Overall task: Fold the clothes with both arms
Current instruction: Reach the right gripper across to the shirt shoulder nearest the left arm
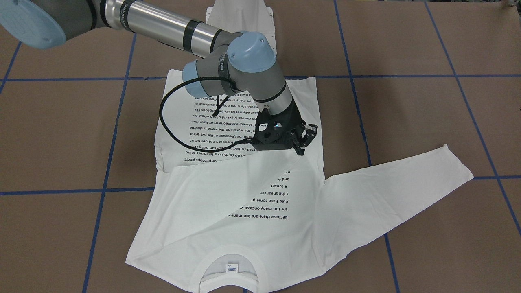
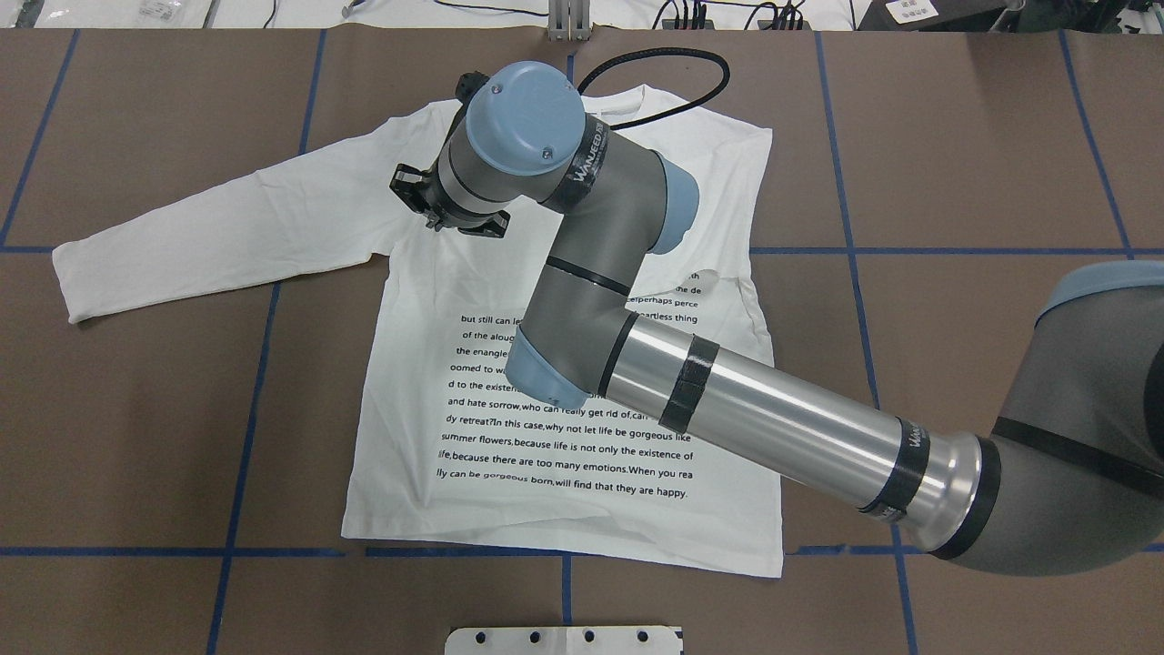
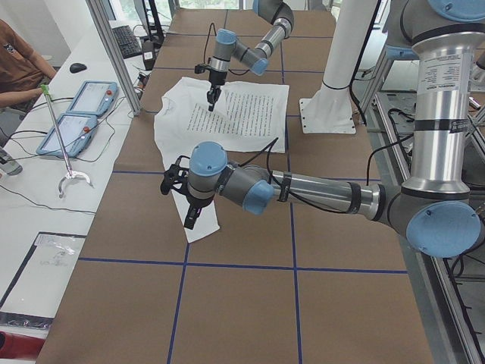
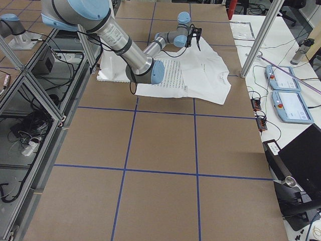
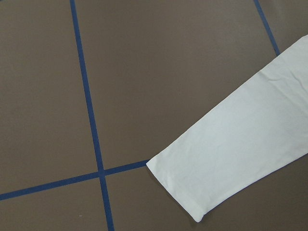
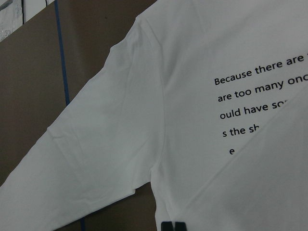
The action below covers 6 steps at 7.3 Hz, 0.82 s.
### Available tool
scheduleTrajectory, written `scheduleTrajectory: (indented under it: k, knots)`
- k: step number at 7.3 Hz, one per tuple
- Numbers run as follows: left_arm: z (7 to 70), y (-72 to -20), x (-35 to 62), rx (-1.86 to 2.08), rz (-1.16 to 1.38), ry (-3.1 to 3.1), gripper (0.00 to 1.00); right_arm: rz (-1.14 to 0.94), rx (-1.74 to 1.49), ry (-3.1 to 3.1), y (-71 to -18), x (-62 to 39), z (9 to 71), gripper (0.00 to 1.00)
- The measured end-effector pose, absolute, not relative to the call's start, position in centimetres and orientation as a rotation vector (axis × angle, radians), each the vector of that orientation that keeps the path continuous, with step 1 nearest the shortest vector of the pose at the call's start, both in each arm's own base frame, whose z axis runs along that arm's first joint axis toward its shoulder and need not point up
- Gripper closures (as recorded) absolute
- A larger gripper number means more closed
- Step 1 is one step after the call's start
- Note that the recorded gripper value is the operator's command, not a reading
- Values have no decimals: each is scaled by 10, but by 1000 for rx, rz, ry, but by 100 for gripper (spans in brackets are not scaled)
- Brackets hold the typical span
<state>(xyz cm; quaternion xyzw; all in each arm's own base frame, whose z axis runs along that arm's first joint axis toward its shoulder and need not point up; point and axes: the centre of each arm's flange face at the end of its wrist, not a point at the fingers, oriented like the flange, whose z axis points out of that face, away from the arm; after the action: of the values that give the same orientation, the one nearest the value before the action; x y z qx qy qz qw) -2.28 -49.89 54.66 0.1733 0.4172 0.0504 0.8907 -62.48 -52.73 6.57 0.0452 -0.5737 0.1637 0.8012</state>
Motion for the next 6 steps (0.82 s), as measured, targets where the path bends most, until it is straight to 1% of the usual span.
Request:
scheduleTrajectory:
  k: [1,3,4,5,6]
  knots:
    - [546,-499,-23,361,104,866,0,354,100,-1226,-526,-629,68,42]
    - [548,-500,-21,357,109,870,0,389,87,-1241,-524,-641,69,1]
    - [555,-502,-14,350,119,873,0,422,83,-1253,-519,-649,62,1]
    - [569,-504,-5,339,124,877,2,454,64,-1270,-519,-646,56,1]
    - [587,-512,4,317,105,884,3,472,21,-1281,-526,-626,66,1]
